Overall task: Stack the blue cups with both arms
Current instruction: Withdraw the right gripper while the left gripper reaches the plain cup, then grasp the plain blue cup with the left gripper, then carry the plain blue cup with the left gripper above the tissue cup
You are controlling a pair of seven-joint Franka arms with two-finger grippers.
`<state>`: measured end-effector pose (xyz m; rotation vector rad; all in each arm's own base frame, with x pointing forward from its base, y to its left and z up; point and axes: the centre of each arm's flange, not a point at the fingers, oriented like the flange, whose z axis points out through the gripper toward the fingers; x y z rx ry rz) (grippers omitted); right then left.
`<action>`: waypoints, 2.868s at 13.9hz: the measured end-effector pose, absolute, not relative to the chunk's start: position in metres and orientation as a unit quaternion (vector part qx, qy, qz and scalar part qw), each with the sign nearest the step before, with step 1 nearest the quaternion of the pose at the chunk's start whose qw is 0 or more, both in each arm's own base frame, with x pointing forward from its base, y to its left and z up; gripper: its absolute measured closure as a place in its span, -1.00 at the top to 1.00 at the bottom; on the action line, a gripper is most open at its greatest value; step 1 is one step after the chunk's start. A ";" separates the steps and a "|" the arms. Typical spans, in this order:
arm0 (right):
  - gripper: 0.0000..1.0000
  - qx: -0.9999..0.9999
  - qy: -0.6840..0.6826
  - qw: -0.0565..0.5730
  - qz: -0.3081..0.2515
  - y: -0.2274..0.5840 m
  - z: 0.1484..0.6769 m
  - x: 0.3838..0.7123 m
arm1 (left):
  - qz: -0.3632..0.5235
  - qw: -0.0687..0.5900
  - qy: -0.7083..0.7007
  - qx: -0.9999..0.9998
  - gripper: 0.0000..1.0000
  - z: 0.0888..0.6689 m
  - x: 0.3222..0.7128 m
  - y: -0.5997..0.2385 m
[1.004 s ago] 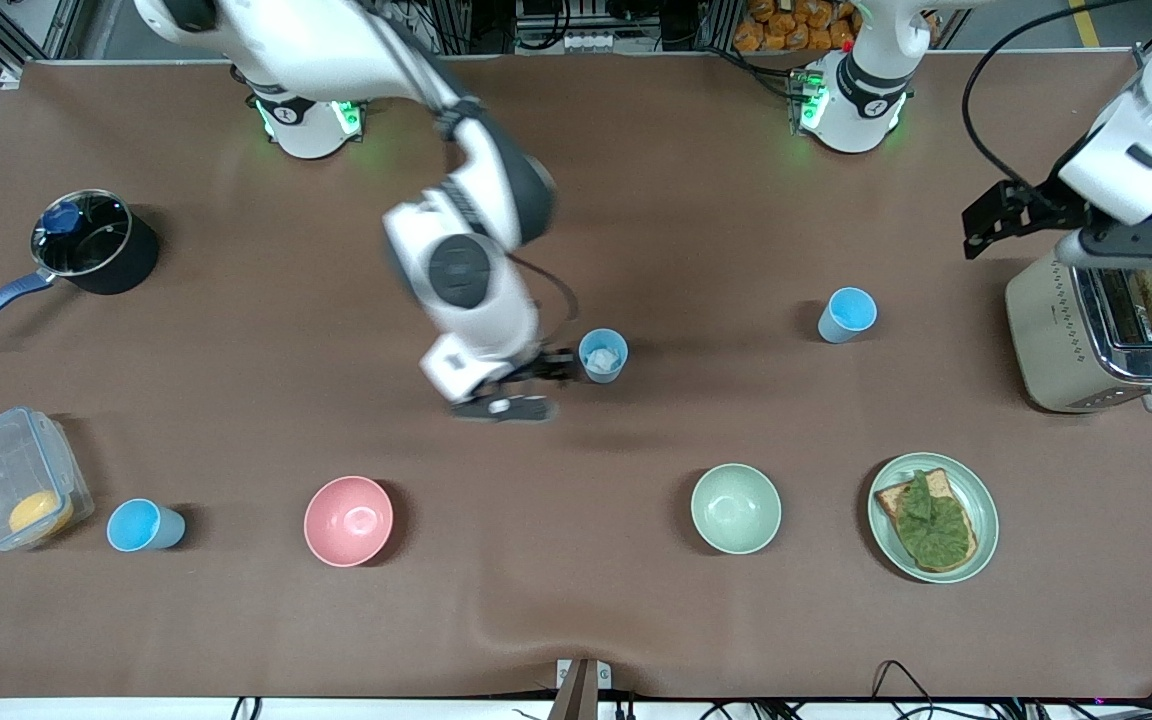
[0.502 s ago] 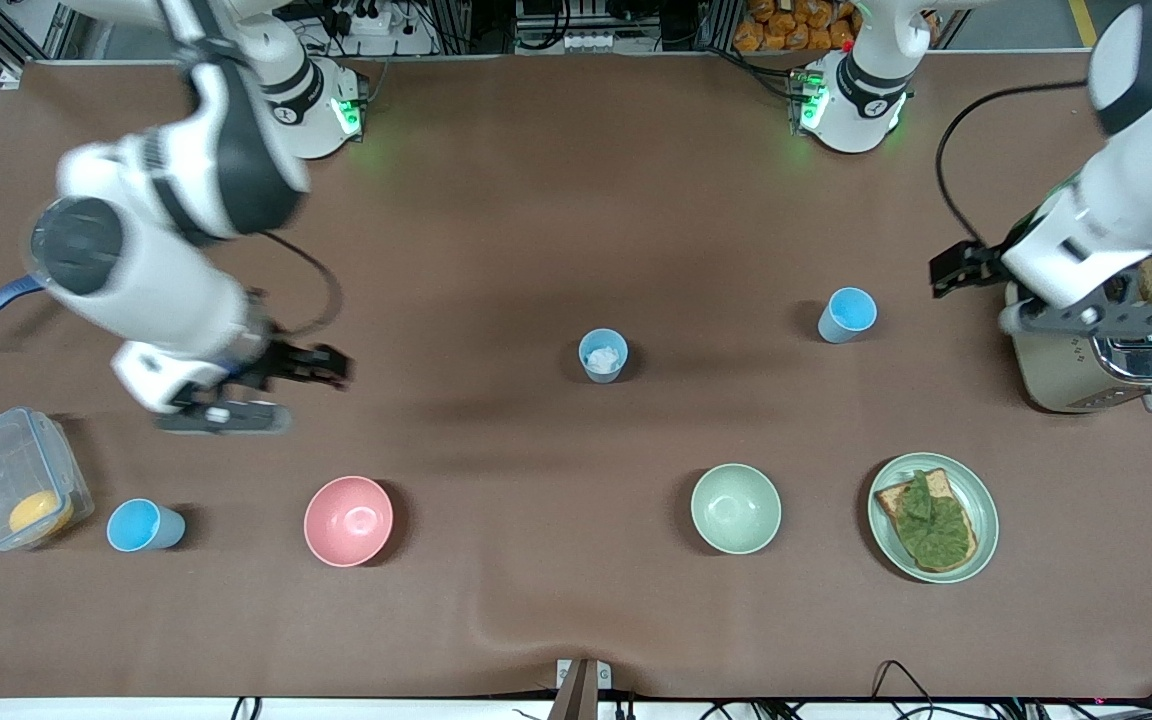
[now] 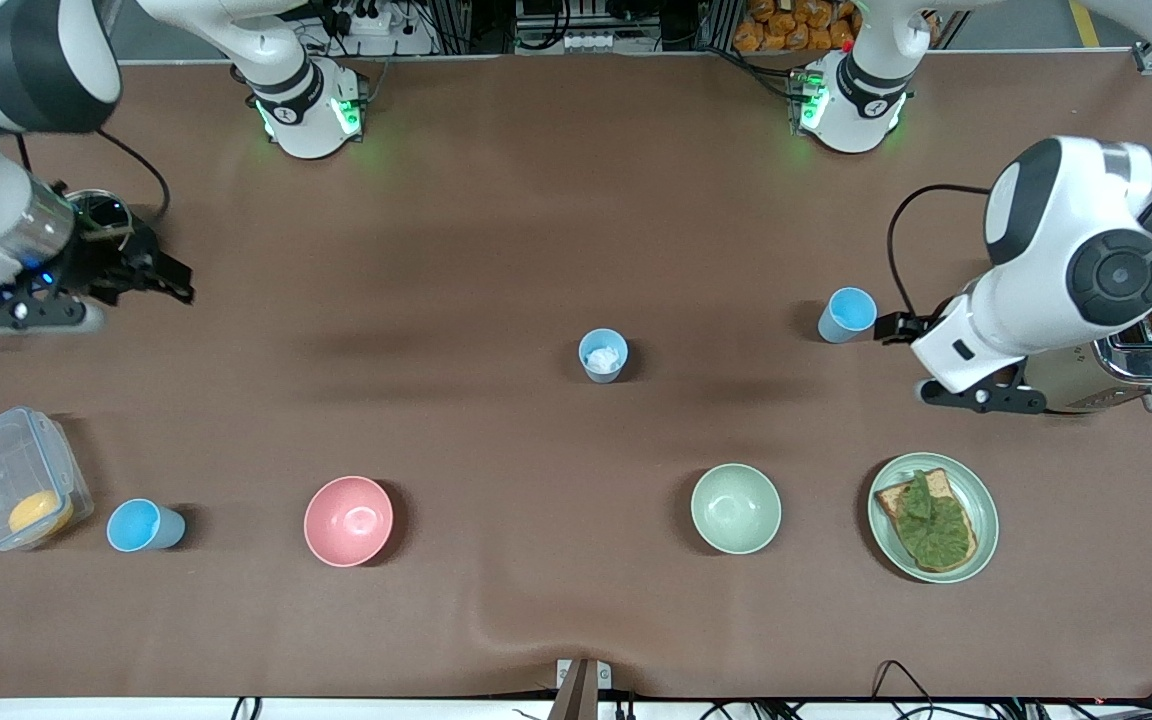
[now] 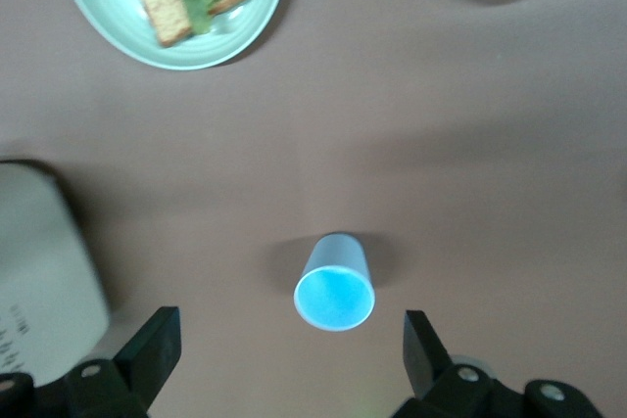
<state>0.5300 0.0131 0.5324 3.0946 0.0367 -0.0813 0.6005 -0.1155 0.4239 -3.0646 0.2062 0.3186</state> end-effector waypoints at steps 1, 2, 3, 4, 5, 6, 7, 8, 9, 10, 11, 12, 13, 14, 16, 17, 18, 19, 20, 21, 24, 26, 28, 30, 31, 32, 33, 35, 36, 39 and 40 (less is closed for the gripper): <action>1.00 0.999 0.017 0.040 -0.029 0.012 0.542 0.522 | 0.097 0.013 0.065 -0.993 1.00 0.412 0.598 -0.120; 1.00 0.998 0.019 0.047 -0.030 0.010 0.553 0.514 | 0.092 0.004 0.060 -0.994 1.00 0.398 0.595 -0.126; 1.00 0.998 0.019 0.047 -0.026 0.006 0.563 0.508 | 0.088 0.001 0.053 -0.995 1.00 0.384 0.589 -0.134; 1.00 0.999 0.017 0.041 -0.024 0.003 0.570 0.503 | 0.084 0.001 0.044 -0.996 1.00 0.369 0.582 -0.143; 1.00 0.999 0.015 0.032 -0.025 0.001 0.576 0.500 | 0.080 0.002 0.039 -0.996 1.00 0.355 0.574 -0.152; 1.00 0.999 0.014 0.025 -0.026 0.001 0.582 0.499 | 0.074 0.002 0.038 -0.997 1.00 0.341 0.566 -0.159; 1.00 0.999 0.014 0.021 -0.022 0.001 0.590 0.499 | 0.071 0.002 0.039 -0.997 1.00 0.326 0.556 -0.162; 1.00 1.000 0.014 0.020 -0.016 0.001 0.597 0.501 | 0.070 0.002 0.042 -0.997 1.00 0.312 0.547 -0.164; 1.00 1.000 0.013 0.021 -0.010 0.000 0.603 0.505 | 0.073 0.003 0.043 -0.996 1.00 0.299 0.537 -0.163; 1.00 1.000 0.010 0.022 -0.005 -0.002 0.607 0.512 | 0.079 0.004 0.044 -0.996 1.00 0.287 0.529 -0.161; 1.00 1.000 0.007 0.024 -0.001 -0.004 0.610 0.521 | 0.085 0.006 0.044 -0.995 1.00 0.279 0.523 -0.159; 1.00 1.000 0.006 0.026 -0.001 -0.006 0.610 0.531 | 0.091 0.008 0.043 -0.995 1.00 0.274 0.518 -0.158; 1.00 1.000 0.005 0.028 -0.004 -0.006 0.607 0.539 | 0.094 0.009 0.043 -0.995 1.00 0.271 0.515 -0.156; 1.00 1.000 0.005 0.029 -0.005 -0.006 0.605 0.545 | 0.096 0.010 0.042 -0.994 1.00 0.270 0.511 -0.154; 1.00 1.000 0.002 0.030 -0.006 -0.008 0.603 0.551 | 0.097 0.012 0.041 -0.994 1.00 0.273 0.505 -0.151; 1.00 1.000 -0.001 0.030 -0.006 -0.012 0.604 0.553 | 0.098 0.013 0.040 -0.994 1.00 0.273 0.501 -0.149; 1.00 1.000 -0.004 0.028 -0.006 -0.014 0.605 0.553 | 0.100 0.015 0.040 -0.994 1.00 0.272 0.497 -0.147; 1.00 1.000 -0.004 0.022 -0.006 -0.014 0.606 0.553 | 0.098 0.015 0.039 -0.994 1.00 0.269 0.492 -0.145; 1.00 1.000 -0.004 0.017 -0.005 -0.012 0.607 0.553 | 0.094 0.014 0.039 -0.995 1.00 0.264 0.487 -0.144; 1.00 1.000 -0.003 0.015 -0.005 -0.010 0.607 0.553 | 0.088 0.012 0.039 -0.995 1.00 0.256 0.482 -0.143; 1.00 1.000 -0.002 0.012 -0.009 -0.009 0.603 0.555 | 0.082 0.010 0.038 -0.996 1.00 0.242 0.470 -0.139; 1.00 1.000 -0.003 0.013 -0.012 -0.010 0.599 0.557 | 0.082 0.010 0.036 -0.996 0.88 0.241 0.470 -0.137; 1.00 1.000 -0.004 0.013 -0.013 -0.011 0.598 0.558 | 0.081 0.010 0.036 -0.996 0.44 0.241 0.470 -0.136; 1.00 1.000 -0.004 0.013 -0.012 -0.012 0.598 0.558 | 0.081 0.010 0.036 -0.996 0.01 0.241 0.470 -0.136; 1.00 1.000 -0.006 0.013 -0.012 -0.013 0.598 0.559 | 0.082 0.010 0.036 -0.996 -0.17 0.240 0.470 -0.136; 1.00 1.000 -0.008 0.013 -0.012 -0.016 0.597 0.559 | 0.081 0.010 0.036 -0.996 -0.40 0.241 0.470 -0.136; 1.00 1.000 -0.009 0.013 -0.012 -0.018 0.597 0.559 | 0.080 0.010 0.036 -0.996 -0.58 0.242 0.470 -0.136; 1.00 1.000 -0.010 0.013 -0.013 -0.020 0.597 0.559 | 0.067 0.008 0.040 -0.997 -0.95 0.255 0.475 -0.141; 1.00 1.000 -0.010 0.013 -0.013 -0.020 0.596 0.559 | 0.056 0.007 0.045 -0.997 -0.96 0.268 0.477 -0.147; 1.00 1.000 -0.010 0.013 -0.014 -0.020 0.596 0.559 | 0.026 0.006 0.058 -0.998 -0.96 0.320 0.486 -0.163; 1.00 1.000 -0.010 0.013 -0.014 -0.020 0.596 0.559 | 0.018 0.005 0.064 -0.998 -0.96 0.338 0.487 -0.171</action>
